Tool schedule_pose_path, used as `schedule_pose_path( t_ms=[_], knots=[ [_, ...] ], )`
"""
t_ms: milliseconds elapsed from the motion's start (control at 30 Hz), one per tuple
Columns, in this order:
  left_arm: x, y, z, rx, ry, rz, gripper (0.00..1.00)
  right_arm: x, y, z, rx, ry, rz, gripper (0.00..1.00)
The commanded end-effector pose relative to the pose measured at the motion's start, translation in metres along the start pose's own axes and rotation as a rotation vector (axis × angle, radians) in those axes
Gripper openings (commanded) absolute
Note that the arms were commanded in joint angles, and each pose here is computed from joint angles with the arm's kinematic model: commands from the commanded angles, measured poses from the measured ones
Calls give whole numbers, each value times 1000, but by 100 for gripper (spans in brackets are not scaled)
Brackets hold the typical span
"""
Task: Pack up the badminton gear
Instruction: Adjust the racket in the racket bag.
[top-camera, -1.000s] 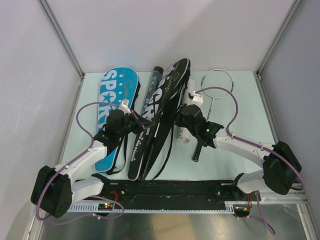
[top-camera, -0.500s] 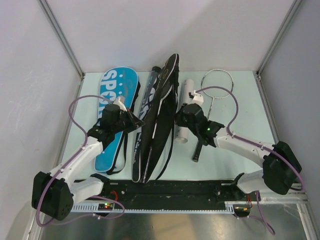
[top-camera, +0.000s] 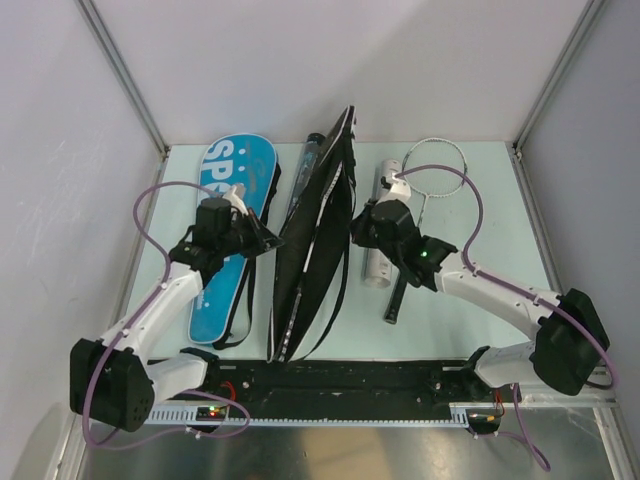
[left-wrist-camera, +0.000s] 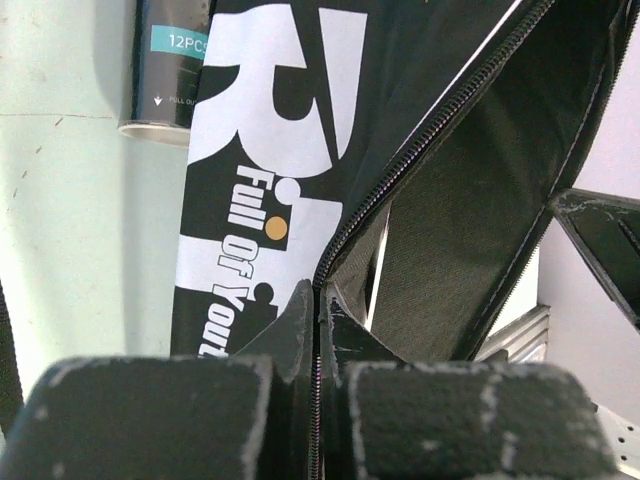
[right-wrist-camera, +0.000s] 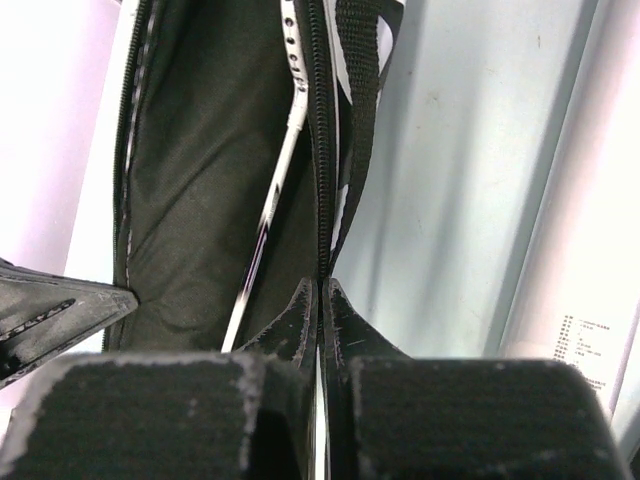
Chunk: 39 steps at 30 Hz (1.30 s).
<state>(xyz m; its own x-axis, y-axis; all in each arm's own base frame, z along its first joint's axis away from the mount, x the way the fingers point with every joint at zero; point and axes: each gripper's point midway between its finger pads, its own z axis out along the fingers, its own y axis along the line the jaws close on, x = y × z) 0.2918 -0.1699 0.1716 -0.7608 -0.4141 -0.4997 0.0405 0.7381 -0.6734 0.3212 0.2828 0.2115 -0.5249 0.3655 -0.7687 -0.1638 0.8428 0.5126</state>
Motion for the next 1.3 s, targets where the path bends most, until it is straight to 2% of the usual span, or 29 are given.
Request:
schedule_pose_path(
  t_ms=[0, 100, 200, 333, 433, 567, 700, 800, 933, 1033, 1133, 1267],
  knots=[
    [18, 32, 4, -80, 64, 39, 0, -8, -8, 5, 17, -20, 20, 0],
    [22, 40, 5, -93, 80, 49, 0, -10, -15, 7, 27, -27, 32, 0],
    [19, 31, 4, -58, 89, 56, 0, -12, -15, 9, 21, -34, 23, 0],
    [19, 19, 6, 19, 153, 24, 0, 19, -23, 27, 48, 46, -21, 0],
    [13, 32, 3, -68, 123, 74, 0, 29, -31, 34, 76, 66, -30, 0],
    [4, 35, -1, -110, 106, 121, 0, 13, -25, 30, 55, 14, -35, 0],
    [22, 26, 10, -28, 215, 76, 0, 14, -17, 32, 19, 18, -27, 0],
    [28, 29, 16, -28, 248, 58, 0, 18, -19, 36, 23, 32, -15, 0],
    [22, -8, 9, 122, 260, -3, 0, 0, -12, 17, -9, 25, 38, 0],
    [0, -31, -6, 161, 160, 23, 0, -28, 4, -10, -56, -20, 71, 0],
    [-14, -15, -3, 67, 75, 42, 0, -38, 20, -24, -119, -41, 97, 0],
    [18, 10, 17, 34, 201, -9, 0, -15, 28, -12, -156, -21, 91, 0]
  ],
)
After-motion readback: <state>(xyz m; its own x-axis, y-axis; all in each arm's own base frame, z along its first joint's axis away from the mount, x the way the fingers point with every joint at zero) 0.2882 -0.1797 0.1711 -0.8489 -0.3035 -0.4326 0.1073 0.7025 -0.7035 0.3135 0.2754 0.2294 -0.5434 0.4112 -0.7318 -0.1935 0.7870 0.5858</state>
